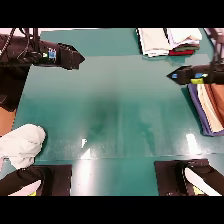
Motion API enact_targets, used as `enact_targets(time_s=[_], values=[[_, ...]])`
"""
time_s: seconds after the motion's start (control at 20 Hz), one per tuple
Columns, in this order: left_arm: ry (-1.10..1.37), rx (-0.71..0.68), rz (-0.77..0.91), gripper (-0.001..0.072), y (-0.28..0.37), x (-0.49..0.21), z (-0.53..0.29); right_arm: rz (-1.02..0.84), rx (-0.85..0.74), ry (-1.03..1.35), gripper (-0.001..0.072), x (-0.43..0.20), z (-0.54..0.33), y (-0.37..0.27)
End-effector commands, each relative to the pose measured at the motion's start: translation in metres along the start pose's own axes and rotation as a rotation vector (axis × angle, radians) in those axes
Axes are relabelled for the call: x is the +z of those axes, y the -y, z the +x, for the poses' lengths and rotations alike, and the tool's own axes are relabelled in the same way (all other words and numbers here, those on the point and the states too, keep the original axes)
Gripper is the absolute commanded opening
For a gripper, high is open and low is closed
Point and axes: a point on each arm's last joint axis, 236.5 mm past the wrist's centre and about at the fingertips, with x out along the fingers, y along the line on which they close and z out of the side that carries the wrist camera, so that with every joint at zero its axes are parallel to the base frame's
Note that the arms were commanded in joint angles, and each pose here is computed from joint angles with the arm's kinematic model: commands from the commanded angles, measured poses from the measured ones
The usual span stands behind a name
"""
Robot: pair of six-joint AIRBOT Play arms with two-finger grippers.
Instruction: Fold the shirts.
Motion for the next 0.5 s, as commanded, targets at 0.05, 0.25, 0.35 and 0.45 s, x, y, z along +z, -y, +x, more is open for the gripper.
enact_targets(time_s=[0.05,0.25,0.35,0.45], values=[[0.005,0.000,0.000,0.0026,0.000,0.001,0.000,-0.144,0.074,-0.023,0.0019,-0.008,0.017,-0.053],[0.005,0.000,0.000,0.0026,0.000,0.001,0.000,-0.155,0.089,-0.033,0.0019,-0.011,0.018,-0.060],[0.005,0.000,0.000,0.0026,0.000,0.001,0.000,-0.156,0.091,-0.046,0.0019,-0.015,0.018,-0.061],[0.005,0.000,0.000,0.0026,0.000,0.001,0.000,-0.157,0.097,-0.067,0.0019,-0.020,0.017,-0.062]])
